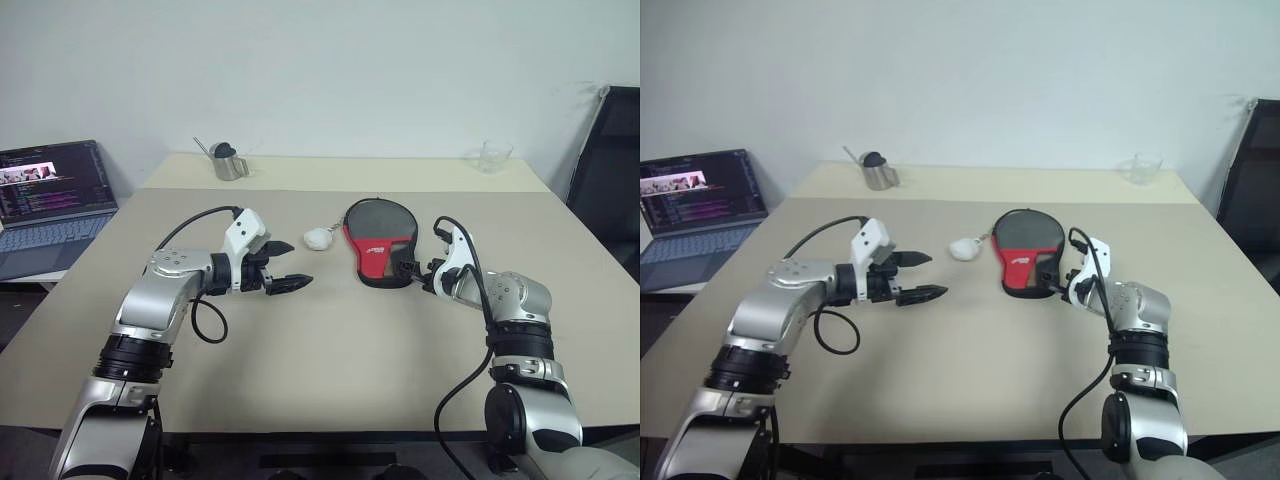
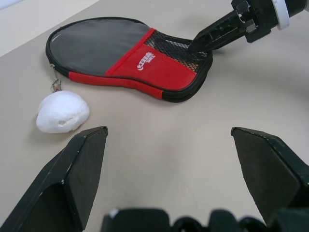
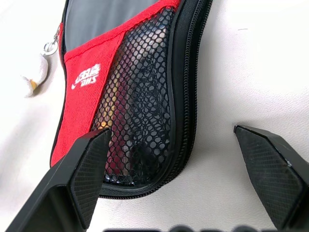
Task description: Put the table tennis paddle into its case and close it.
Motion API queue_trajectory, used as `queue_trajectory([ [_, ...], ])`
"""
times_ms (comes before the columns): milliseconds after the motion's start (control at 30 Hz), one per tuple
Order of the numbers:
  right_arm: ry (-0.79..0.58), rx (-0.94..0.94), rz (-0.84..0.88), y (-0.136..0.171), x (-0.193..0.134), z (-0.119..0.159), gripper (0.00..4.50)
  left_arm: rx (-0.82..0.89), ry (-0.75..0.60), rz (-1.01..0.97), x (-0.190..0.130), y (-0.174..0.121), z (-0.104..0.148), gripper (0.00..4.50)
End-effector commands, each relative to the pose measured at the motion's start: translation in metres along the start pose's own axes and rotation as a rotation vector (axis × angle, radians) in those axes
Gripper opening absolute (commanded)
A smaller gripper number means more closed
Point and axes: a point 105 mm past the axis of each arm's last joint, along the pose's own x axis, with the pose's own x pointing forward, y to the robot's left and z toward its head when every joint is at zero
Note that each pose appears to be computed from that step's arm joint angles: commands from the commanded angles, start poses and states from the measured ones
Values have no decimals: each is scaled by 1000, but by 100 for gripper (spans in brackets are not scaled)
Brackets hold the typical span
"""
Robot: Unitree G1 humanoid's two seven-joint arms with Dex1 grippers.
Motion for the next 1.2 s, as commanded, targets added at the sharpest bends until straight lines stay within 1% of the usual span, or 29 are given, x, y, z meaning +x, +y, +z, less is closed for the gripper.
queue_trajectory([
  [33,53,15,46,4,0,-11,431,44,-24,21,-4,4,13,450],
  [200,77,11,89,12,0,-14,431,45,-22,26,-4,5,13,450],
  [333,106,-1,168,29,-1,-23,431,47,-20,24,-3,4,12,450],
  [400,114,-6,179,33,0,-26,431,48,-18,24,-2,4,12,450],
  [700,93,15,60,9,7,-29,431,53,-11,27,-1,4,11,450],
  [900,92,-1,52,7,7,-28,431,57,-13,29,0,5,12,450],
  [1000,154,-68,146,18,-7,-31,431,62,-14,27,1,5,13,450],
  [1067,176,-118,183,21,-19,-30,395,66,-13,25,1,5,13,450],
  [1200,127,-216,176,9,-51,-3,395,68,-11,22,1,5,13,450],
])
